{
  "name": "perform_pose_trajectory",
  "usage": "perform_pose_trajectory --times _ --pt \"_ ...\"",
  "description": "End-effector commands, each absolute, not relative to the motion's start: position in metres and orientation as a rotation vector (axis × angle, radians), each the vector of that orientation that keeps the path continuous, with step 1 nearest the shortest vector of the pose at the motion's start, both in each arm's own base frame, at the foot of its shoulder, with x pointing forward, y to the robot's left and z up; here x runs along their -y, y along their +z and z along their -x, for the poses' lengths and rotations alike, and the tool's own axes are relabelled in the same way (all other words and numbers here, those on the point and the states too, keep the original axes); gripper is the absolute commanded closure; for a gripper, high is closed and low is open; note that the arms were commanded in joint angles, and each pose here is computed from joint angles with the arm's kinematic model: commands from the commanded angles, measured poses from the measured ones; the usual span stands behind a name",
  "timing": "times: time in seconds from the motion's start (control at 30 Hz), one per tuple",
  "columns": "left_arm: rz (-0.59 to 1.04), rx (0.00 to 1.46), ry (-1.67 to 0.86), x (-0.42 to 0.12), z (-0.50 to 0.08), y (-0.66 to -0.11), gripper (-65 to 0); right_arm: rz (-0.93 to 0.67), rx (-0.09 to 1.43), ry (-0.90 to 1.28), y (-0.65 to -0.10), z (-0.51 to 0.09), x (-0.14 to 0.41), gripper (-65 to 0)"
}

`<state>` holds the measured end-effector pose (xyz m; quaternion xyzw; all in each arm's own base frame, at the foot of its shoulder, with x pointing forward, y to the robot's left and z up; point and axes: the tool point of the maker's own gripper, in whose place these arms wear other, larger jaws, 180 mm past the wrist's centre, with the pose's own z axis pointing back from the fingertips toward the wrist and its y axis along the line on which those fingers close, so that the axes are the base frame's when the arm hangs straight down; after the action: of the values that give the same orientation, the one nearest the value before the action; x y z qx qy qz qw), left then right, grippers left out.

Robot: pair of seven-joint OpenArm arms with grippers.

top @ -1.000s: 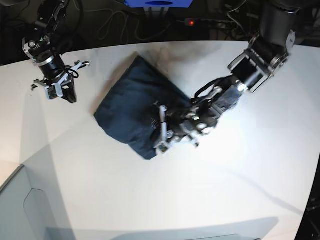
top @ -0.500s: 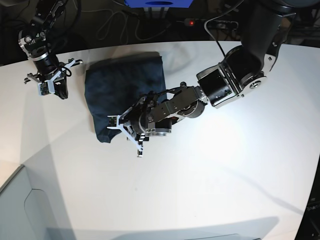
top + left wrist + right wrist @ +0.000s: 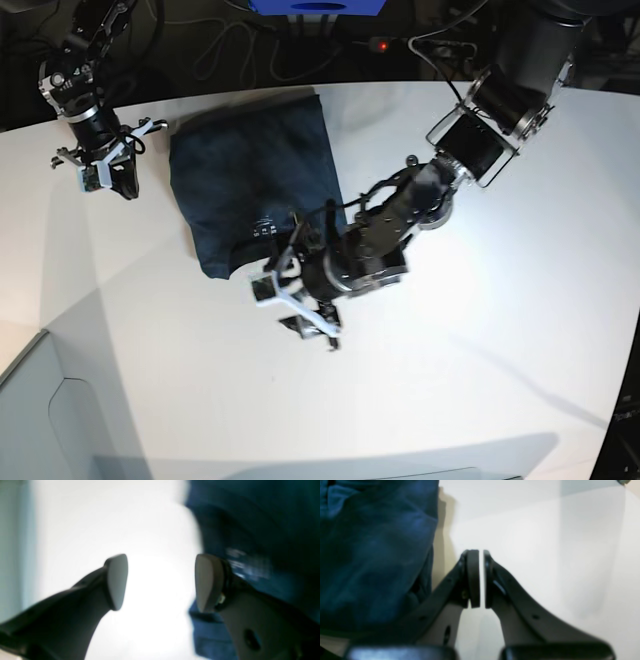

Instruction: Fold the T-shirt properly

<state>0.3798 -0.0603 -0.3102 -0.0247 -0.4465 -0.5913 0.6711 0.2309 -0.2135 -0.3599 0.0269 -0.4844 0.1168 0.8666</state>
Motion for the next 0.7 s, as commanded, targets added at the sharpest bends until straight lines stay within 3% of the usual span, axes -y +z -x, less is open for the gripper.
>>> perform_pose_trajectory --times 0.0,0.27,0.43,0.67 --pt "0.061 1.091 -1.296 0.059 -0.386 -0.283 -40.3 -0.059 1.068 0.249 -0.348 -0.237 0.214 -0.2" --pt "-0.060 1.196 -0.955 -0.059 -0.384 -0.249 -40.3 -0.114 1.000 0.194 -0.380 -0.231 0.214 -0.2" --pt "-0.162 1.135 -0.683 -0.154 -0.363 -0.265 -40.3 -0.187 0.957 0.231 -0.395 -0.222 0.187 -0.2" --pt "-0.226 1.032 -0.457 -0.223 -0.325 -0.296 -40.3 -0.268 0.917 0.289 -0.404 -0.207 0.153 -0.2"
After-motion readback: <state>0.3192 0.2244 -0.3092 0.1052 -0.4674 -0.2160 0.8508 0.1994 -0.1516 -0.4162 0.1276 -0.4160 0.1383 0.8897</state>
